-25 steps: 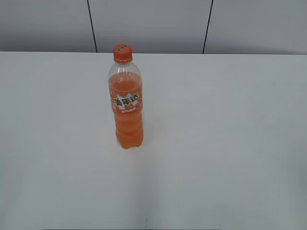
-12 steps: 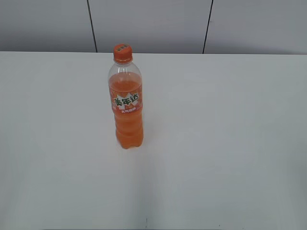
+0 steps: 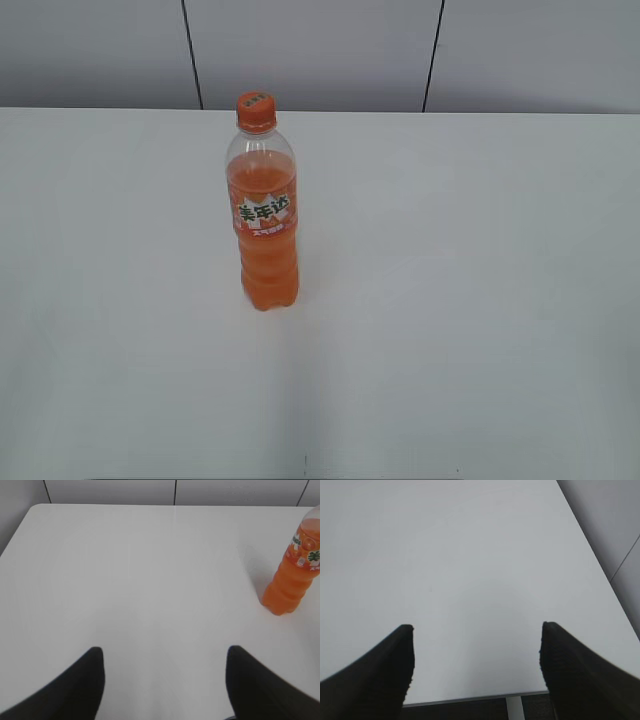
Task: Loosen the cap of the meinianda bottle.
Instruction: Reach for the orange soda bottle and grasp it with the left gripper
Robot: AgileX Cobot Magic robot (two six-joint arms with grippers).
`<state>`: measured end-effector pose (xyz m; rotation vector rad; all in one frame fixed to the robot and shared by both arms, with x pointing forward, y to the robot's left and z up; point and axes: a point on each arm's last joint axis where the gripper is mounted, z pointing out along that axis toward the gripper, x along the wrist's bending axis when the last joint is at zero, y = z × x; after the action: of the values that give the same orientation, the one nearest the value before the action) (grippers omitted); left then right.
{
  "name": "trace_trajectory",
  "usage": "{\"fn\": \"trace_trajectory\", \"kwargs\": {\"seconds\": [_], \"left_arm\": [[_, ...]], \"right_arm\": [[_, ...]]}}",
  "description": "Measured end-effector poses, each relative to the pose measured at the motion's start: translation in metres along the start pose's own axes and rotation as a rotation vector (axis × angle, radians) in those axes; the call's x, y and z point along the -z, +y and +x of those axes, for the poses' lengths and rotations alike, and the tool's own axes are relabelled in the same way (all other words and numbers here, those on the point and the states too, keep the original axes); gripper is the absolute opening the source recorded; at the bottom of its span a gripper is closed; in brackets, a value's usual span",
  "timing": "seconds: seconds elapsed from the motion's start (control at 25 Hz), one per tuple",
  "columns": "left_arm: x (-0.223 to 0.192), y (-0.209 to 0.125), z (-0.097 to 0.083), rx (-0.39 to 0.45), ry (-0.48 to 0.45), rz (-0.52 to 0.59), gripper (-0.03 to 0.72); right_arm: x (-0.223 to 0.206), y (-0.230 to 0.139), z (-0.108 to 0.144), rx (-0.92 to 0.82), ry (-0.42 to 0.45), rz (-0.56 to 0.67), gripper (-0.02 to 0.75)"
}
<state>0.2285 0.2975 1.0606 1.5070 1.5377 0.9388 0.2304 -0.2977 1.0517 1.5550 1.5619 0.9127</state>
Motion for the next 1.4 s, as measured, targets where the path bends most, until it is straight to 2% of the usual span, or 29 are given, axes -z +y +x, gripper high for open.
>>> {"fn": "trace_trajectory", "kwargs": {"seconds": [0.16,0.28,0.68,1.08,1.32,1.4], "left_arm": [[0.001,0.001,0.0,-0.003,0.005,-0.013,0.5],[0.004,0.007,0.002,-0.014,0.024,-0.064,0.5],[0.008,0.034,0.003,-0.035,0.047,-0.344,0.501],[-0.024,0.07,0.004,-0.038,0.045,-0.391,0.487],[-0.044,0.076,0.004,-0.027,0.038,-0.319,0.487],[-0.047,0.079,0.004,-0.028,0.038,-0.325,0.487]], "right_arm": [[0.0,0.0,0.0,0.0,0.0,0.0,0.585],[0.0,0.0,0.0,0.0,0.0,0.0,0.585],[0.0,0.0,0.0,0.0,0.0,0.0,0.585],[0.0,0.0,0.0,0.0,0.0,0.0,0.585],[0.0,0.0,0.0,0.0,0.0,0.0,0.585],[0.0,0.0,0.0,0.0,0.0,0.0,0.585]]}}
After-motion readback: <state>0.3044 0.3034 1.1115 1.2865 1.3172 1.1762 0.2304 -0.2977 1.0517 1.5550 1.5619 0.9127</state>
